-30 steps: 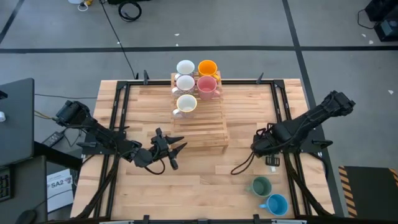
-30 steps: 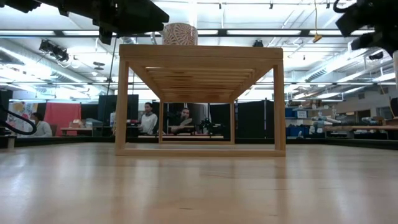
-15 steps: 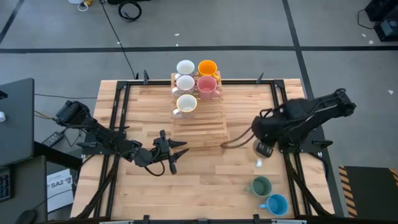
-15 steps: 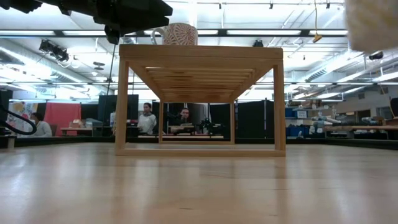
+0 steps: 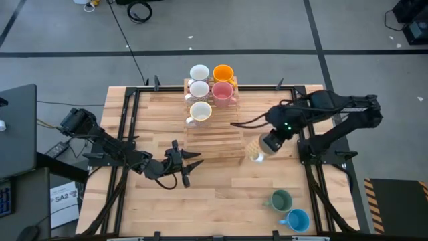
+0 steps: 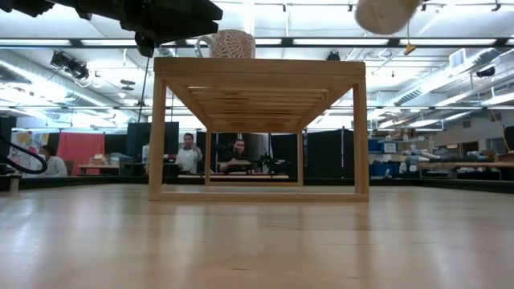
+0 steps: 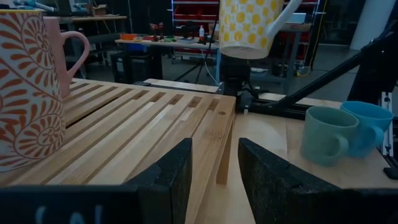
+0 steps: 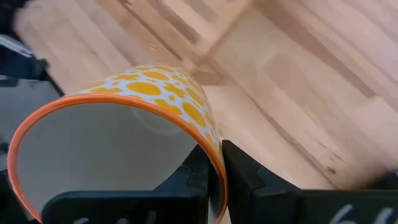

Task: Place coffee mugs
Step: Put the yellow cup on the shelf aligned with the other orange cup

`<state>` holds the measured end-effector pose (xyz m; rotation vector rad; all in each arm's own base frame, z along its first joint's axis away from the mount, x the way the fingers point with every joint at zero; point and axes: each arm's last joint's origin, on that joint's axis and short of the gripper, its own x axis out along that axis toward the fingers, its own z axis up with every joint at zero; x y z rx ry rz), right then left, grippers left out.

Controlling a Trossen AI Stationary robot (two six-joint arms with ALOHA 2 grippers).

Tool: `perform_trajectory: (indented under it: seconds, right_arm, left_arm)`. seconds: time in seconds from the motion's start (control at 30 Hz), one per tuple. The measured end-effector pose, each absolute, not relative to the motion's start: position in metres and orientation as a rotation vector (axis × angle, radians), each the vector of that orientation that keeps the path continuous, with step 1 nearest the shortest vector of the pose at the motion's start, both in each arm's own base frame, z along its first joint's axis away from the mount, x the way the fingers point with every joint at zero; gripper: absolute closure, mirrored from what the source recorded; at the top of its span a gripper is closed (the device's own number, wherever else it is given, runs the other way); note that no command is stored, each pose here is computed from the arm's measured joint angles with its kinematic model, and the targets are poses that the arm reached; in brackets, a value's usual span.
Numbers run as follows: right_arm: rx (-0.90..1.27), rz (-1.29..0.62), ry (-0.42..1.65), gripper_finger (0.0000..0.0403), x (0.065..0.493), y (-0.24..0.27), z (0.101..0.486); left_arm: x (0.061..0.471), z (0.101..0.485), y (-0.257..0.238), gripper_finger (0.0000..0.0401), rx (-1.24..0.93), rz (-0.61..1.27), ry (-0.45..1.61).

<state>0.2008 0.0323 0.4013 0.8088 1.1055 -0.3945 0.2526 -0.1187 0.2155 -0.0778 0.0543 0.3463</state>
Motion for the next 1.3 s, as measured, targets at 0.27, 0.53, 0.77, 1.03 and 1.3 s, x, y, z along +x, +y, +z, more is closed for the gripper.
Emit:
perform_trajectory:
  seconds: [0.27,0.53,0.77,1.03,1.3]
  right_arm:
    - [0.769,-0.313,1.198,0.0373,0.243,0.023,0.383]
    - [0.658,-0.288,1.188,0.0373,0.284,0.006,0.397]
    - [0.563,-0.324,1.226,0.0373,0.317,-0.008,0.394]
    - [0.571,-0.358,1.294,0.0372,0.338,-0.028,0.381]
    - [0.623,-0.416,1.268,0.0372,0.333,-0.044,0.384]
  left_arm:
    - [0.253,0.216,-0.119,0.0264,-0.082,0.346,0.05]
    - [0.253,0.216,-0.119,0.0264,-0.082,0.346,0.049]
    - [0.253,0.216,-0.119,0.0264,-0.082,0.346,0.049]
    - [0.253,0.216,-0.119,0.0264,-0.082,0.346,0.049]
    - [0.255,0.219,-0.114,0.0264,-0.104,0.363,0.019]
